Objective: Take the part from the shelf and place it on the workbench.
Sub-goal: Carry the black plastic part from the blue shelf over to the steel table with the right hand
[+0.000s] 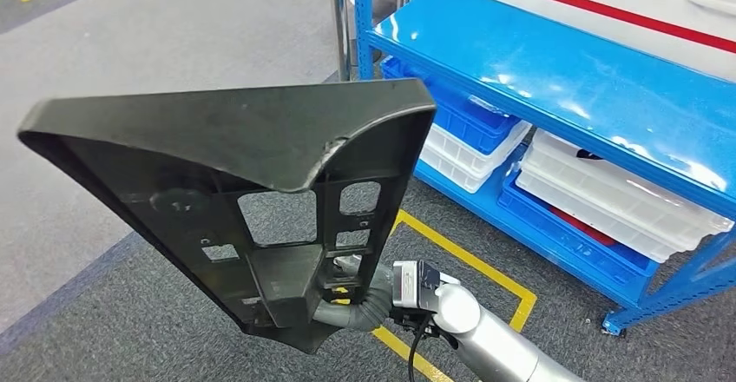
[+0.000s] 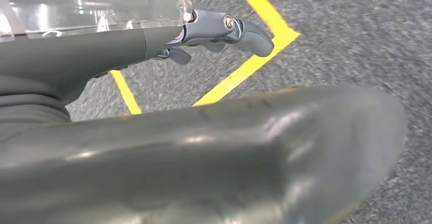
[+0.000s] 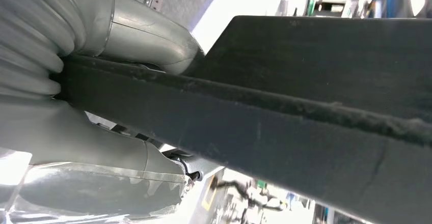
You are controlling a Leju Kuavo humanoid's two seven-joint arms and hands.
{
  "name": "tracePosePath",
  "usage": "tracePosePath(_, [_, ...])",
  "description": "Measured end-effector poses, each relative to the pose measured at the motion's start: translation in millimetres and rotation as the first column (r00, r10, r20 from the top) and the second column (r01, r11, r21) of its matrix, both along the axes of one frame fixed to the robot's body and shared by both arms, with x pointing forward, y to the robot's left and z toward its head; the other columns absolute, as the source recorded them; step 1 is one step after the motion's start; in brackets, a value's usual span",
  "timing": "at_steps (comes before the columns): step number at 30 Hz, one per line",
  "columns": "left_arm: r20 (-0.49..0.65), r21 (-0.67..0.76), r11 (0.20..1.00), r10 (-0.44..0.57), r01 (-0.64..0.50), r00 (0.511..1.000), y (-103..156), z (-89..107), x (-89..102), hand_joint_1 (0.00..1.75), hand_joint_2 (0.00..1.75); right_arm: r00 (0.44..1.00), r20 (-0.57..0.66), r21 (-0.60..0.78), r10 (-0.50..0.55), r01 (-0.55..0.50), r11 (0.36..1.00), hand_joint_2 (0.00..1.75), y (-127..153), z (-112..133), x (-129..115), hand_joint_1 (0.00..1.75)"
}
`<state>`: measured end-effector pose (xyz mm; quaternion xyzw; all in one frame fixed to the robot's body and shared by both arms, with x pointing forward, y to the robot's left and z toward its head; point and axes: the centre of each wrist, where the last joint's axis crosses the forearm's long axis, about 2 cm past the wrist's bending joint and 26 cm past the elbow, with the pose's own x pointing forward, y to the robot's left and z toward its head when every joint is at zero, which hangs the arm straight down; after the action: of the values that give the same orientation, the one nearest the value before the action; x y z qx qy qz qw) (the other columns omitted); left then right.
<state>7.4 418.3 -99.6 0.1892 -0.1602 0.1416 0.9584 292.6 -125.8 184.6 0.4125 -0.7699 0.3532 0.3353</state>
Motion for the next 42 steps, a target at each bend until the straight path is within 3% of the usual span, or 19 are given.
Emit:
tracePosePath(13, [0.039,-0.009,0.999,0.045,-0.045,0.998,3,0.6,0.7,0.00,0.00,0.998,0.057,-0.008,0.029,-0.029,1.000,1.75,8,11,3,1.73])
tracePosePath(27, [0.045,-0.041,0.997,0.064,-0.062,0.997,-6,-1.5,2.0,0.00,0.00,0.994,0.099,-0.062,0.050,-0.044,0.997,1.75,14,11,-10,1.73])
tracePosePath(42, [0.117,-0.073,0.992,0.115,-0.107,0.987,-15,-3.3,3.1,0.00,0.00,0.993,0.095,-0.085,0.072,-0.064,0.994,1.75,23,16,-14,1.73])
